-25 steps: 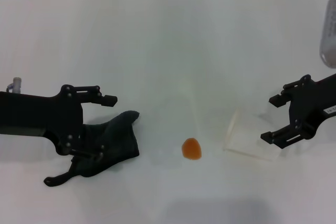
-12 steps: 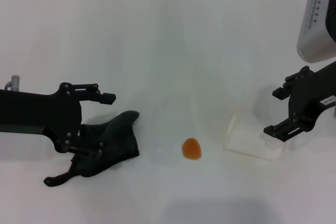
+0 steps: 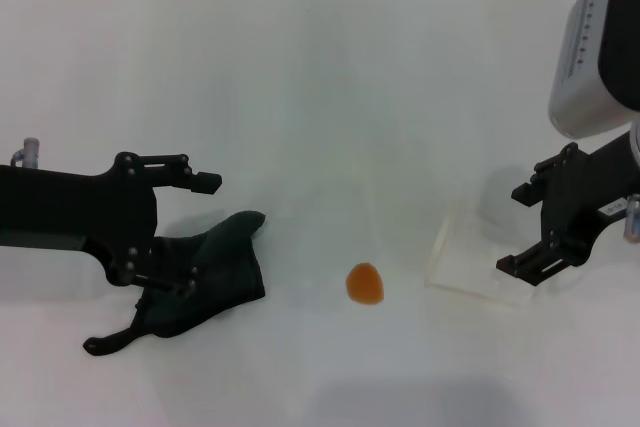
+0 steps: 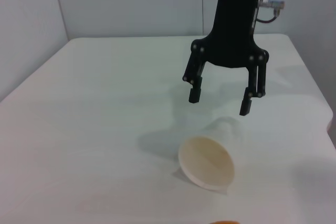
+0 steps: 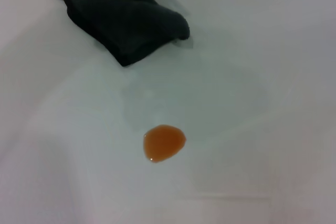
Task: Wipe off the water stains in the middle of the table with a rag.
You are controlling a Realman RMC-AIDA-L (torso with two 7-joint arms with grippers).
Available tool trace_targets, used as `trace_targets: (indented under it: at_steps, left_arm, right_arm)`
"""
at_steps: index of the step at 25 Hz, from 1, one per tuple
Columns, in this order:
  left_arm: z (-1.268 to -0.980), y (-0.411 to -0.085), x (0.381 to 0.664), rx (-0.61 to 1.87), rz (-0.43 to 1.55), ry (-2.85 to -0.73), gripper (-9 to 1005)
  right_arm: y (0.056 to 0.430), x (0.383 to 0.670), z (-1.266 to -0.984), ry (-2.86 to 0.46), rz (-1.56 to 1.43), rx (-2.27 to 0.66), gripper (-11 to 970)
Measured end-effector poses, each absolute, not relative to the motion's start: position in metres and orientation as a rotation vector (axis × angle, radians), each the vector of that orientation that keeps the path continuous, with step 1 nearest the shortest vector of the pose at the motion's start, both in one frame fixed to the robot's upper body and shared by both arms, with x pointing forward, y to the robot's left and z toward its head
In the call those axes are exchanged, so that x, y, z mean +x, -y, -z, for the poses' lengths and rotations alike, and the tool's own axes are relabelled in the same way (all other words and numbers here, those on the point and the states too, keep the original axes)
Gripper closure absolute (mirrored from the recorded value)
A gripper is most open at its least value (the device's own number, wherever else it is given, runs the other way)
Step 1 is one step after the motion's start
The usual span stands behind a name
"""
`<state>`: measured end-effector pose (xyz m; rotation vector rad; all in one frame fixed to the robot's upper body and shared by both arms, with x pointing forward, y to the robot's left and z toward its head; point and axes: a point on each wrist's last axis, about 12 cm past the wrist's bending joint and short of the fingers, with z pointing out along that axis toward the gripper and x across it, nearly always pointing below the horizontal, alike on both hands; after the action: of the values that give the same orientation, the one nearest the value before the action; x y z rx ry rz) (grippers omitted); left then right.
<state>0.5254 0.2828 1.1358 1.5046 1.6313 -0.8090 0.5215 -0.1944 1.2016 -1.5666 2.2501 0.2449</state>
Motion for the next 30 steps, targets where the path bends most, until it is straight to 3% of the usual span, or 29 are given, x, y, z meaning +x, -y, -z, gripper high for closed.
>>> trace_targets:
  at_steps: [30]
  left_arm:
    - [-1.135, -0.282, 0.526, 1.498, 0.805, -1.635, 120]
  right_arm:
    - [0.184, 0.526, -1.177, -2.269, -0.271, -1.579, 183]
